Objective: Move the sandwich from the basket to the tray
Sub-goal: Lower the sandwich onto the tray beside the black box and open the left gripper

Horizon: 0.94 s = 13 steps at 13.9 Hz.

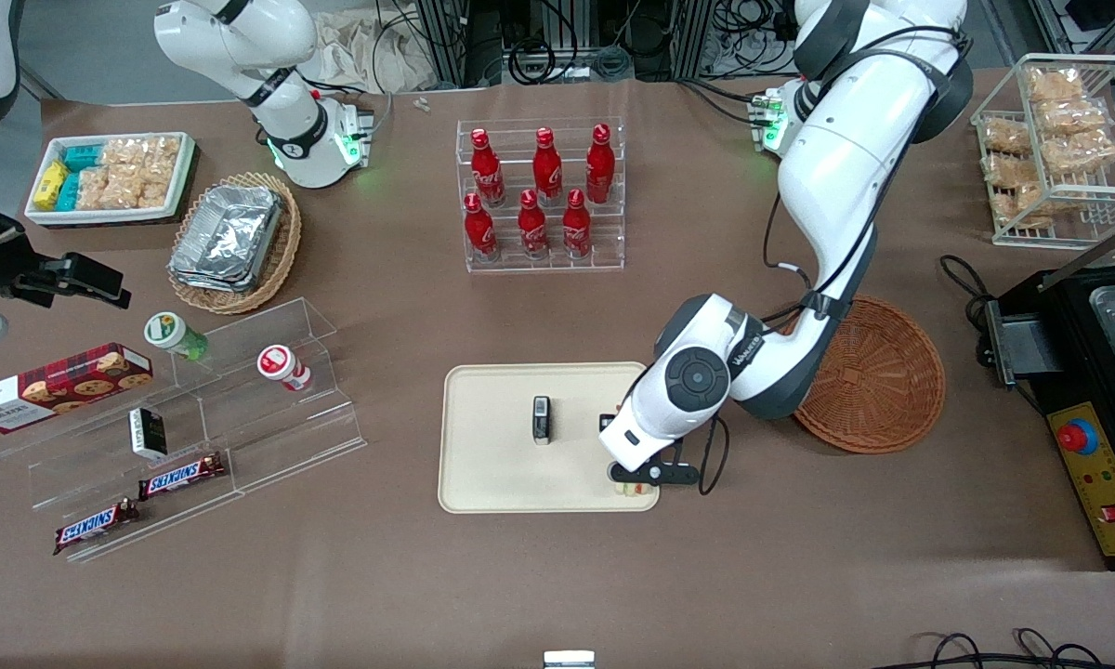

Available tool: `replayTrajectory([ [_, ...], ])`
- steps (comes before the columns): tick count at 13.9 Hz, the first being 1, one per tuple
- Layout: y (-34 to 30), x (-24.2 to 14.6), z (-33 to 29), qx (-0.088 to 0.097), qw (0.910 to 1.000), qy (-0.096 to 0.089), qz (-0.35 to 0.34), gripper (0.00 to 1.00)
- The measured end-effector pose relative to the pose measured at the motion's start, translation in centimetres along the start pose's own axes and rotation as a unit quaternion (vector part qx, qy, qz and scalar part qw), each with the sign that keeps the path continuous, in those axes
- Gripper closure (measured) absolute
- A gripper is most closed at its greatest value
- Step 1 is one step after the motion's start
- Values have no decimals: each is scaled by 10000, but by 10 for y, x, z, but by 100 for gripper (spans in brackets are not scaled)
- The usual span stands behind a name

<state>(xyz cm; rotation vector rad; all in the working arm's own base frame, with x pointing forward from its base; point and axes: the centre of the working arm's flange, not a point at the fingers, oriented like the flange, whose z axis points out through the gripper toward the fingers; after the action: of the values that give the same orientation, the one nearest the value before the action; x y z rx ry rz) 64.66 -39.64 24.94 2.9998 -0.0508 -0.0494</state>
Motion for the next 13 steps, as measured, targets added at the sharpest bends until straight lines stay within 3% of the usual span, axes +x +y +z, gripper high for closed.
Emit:
replayTrajectory([
  [8, 0, -2, 25, 89, 9999, -28, -66, 80],
  [13, 2, 2, 21, -1, 9997, 110, -221, 31],
])
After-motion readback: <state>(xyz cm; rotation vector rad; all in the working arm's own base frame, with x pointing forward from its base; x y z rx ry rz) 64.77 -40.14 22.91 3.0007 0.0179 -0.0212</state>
